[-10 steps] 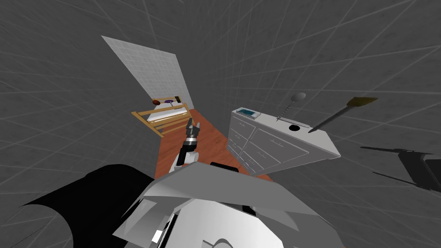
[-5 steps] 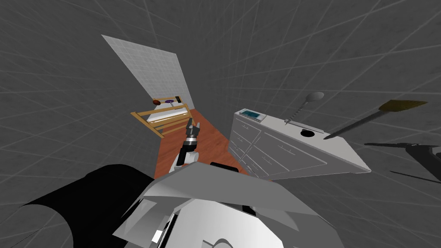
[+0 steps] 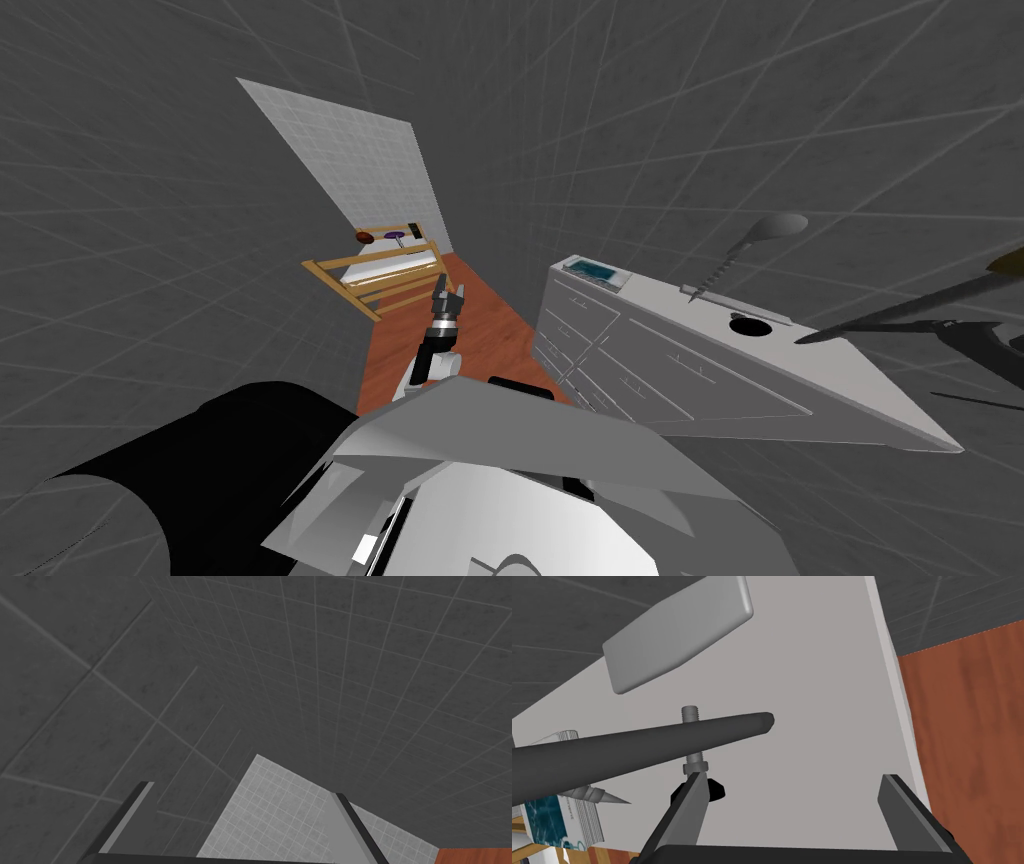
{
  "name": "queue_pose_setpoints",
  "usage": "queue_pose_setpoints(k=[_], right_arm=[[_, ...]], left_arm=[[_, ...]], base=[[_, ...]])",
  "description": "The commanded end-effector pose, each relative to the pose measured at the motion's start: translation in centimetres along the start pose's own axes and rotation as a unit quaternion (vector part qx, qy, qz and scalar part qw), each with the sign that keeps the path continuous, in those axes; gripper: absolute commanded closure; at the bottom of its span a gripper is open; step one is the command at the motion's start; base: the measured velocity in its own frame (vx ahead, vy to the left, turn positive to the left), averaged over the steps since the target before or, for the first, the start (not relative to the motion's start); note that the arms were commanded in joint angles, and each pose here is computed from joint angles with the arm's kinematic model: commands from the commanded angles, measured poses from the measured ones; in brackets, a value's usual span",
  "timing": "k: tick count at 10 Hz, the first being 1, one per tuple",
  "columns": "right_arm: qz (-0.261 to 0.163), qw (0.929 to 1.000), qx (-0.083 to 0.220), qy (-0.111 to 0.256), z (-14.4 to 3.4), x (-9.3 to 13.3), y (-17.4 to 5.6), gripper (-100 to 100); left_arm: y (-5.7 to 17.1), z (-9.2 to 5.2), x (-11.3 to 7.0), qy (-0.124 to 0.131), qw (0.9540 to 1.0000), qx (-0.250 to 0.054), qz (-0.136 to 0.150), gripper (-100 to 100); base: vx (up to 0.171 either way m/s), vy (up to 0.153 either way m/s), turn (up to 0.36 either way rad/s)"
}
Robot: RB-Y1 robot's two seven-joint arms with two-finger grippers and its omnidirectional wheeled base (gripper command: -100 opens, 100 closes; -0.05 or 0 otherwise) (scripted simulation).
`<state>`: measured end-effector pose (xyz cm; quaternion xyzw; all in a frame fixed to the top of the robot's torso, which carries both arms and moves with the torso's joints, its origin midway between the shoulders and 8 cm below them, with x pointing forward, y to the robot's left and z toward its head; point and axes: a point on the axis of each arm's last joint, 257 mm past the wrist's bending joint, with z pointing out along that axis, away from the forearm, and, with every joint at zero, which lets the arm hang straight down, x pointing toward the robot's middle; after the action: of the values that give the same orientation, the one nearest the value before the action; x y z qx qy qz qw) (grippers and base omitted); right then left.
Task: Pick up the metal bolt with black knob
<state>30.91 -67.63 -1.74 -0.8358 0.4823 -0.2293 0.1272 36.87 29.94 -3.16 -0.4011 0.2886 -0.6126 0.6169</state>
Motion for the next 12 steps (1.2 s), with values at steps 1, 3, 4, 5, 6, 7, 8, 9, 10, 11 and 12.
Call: queue_pose_setpoints(k=[1, 3, 4, 5, 6, 7, 8, 9, 10, 11, 12], right_arm=[[-0.023, 0.9994, -0.023, -0.016, -0.4, -0.3, 0.0, -100], [-0.052, 0.9970, -0.046, -0.034, -0.5, -0.9, -0.7, -100], [-0.060, 0.9962, -0.050, -0.039, -0.5, -1.1, -1.3, -100], [-0.079, 0.9928, -0.070, -0.056, -0.5, -1.6, -1.3, -100], [-0.081, 0.9922, -0.072, -0.060, -0.5, -1.8, -1.5, -100], [-0.099, 0.9876, -0.093, -0.079, -0.4, -2.5, -1.4, -100], [-0.099, 0.9871, -0.094, -0.084, -0.5, -2.7, -1.3, -100], [-0.112, 0.9817, -0.114, -0.103, -0.4, -3.4, -1.0, -100], [-0.111, 0.9811, -0.116, -0.108, -0.4, -3.6, -0.9, -100], [-0.120, 0.9749, -0.135, -0.130, -0.4, -4.4, -0.4, -100], [-0.120, 0.9743, -0.136, -0.133, -0.4, -4.6, -0.4, -100]], left_arm=[[0.0, 0.0, 0.0, 0.000, 1.0000, 0.000, 0.000, 0], [0.0, 0.0, 0.0, 0.000, 1.0000, 0.000, 0.000, 0], [0.0, 0.0, 0.0, 0.000, 1.0000, 0.000, 0.000, 0], [0.0, 0.0, 0.0, 0.000, 1.0000, 0.000, 0.000, 0], [0.0, 0.0, 0.0, 0.000, 1.0000, 0.000, 0.000, 0], [0.0, 0.0, 0.0, 0.000, 1.0000, 0.000, 0.000, 0], [0.0, 0.0, 0.0, 0.000, 1.0000, 0.000, 0.000, 0], [0.0, 0.0, 0.0, 0.000, 1.0000, 0.000, 0.000, 0], [0.0, 0.0, 0.0, 0.000, 1.0000, 0.000, 0.000, 0], [0.0, 0.0, 0.0, 0.000, 1.0000, 0.000, 0.000, 0], [0.0, 0.0, 0.0, 0.000, 1.0000, 0.000, 0.000, 0]], base=[[0.135, 0.056, 0.043], [0.118, 0.039, 0.023], [0.092, 0.028, 0.019], [0.097, 0.027, 0.031], [0.079, 0.015, 0.002], [0.087, 0.002, 0.017], [0.067, -0.007, 0.022], [0.070, -0.004, 0.014], [0.057, -0.007, 0.007], [0.059, -0.017, 0.003], [0.049, -0.017, 0.007]])
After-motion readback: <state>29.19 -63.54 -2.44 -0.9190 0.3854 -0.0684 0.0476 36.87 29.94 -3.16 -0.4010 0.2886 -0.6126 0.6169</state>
